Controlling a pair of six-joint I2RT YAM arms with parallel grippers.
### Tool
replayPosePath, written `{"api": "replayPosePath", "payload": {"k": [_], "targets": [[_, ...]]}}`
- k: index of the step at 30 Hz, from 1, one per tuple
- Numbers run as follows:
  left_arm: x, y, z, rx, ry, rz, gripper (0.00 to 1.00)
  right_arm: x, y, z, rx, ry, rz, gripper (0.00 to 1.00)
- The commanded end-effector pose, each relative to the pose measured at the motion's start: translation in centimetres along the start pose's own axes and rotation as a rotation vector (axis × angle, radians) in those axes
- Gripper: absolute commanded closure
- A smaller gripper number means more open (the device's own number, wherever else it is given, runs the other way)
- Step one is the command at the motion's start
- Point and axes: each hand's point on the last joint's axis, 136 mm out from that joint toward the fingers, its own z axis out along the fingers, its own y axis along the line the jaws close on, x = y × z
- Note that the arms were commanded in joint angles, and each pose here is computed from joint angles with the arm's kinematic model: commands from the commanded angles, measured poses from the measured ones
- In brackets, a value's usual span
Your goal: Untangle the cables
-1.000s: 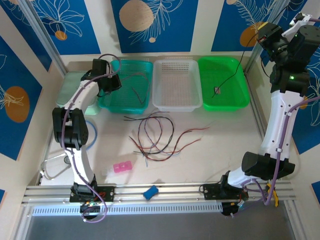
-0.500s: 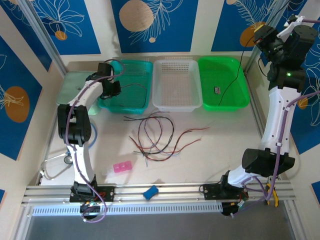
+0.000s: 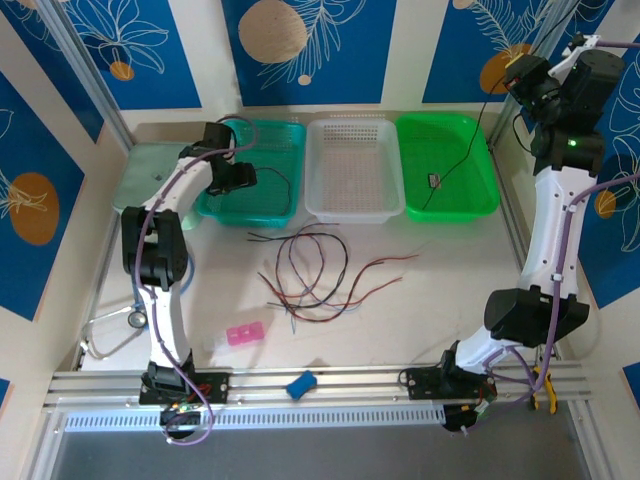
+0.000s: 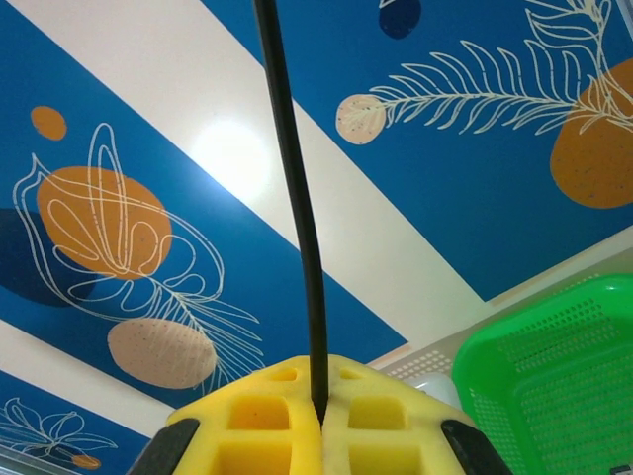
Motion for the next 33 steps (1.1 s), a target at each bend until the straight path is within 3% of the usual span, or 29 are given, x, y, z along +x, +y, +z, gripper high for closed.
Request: {"api": "replayPosePath", "payload": {"k": [1,8,14,22,25,33], "targets": [[-3.1,-0.8,-4.6,-0.015,-0.102,0.064,0.25,1.2,-1.6,1.4,0.045,0.026,-0.013,1.00],[-5.0,-1.5,-8.1,-0.003,-0.165,0.083,0.14,2.1,-2.5,3.0,0.055,0.064,-0.001,1.00],[-5.5,-2.7,-10.9,0.040,-0.211,0.081,0.13,4.4,-4.1,3.7,0.116,0.101,-0.025,1.00],[-3.3,-2.7,-13.3,0.057,-0.172,0.118,0.13,8.8,-6.6,4.6,0.222,0.129,-0.092,1.00],[-2.3,-2.6,-14.2,0.068,-0.170,0.108,0.13,10.7,-7.7,5.3,0.255,0.175,-0.095,1.00],[0.5,-2.1,-15.1,0.109,-0.191,0.089,0.13,19.8,-12.0,6.2,0.355,0.378,-0.033,1.00]]}}
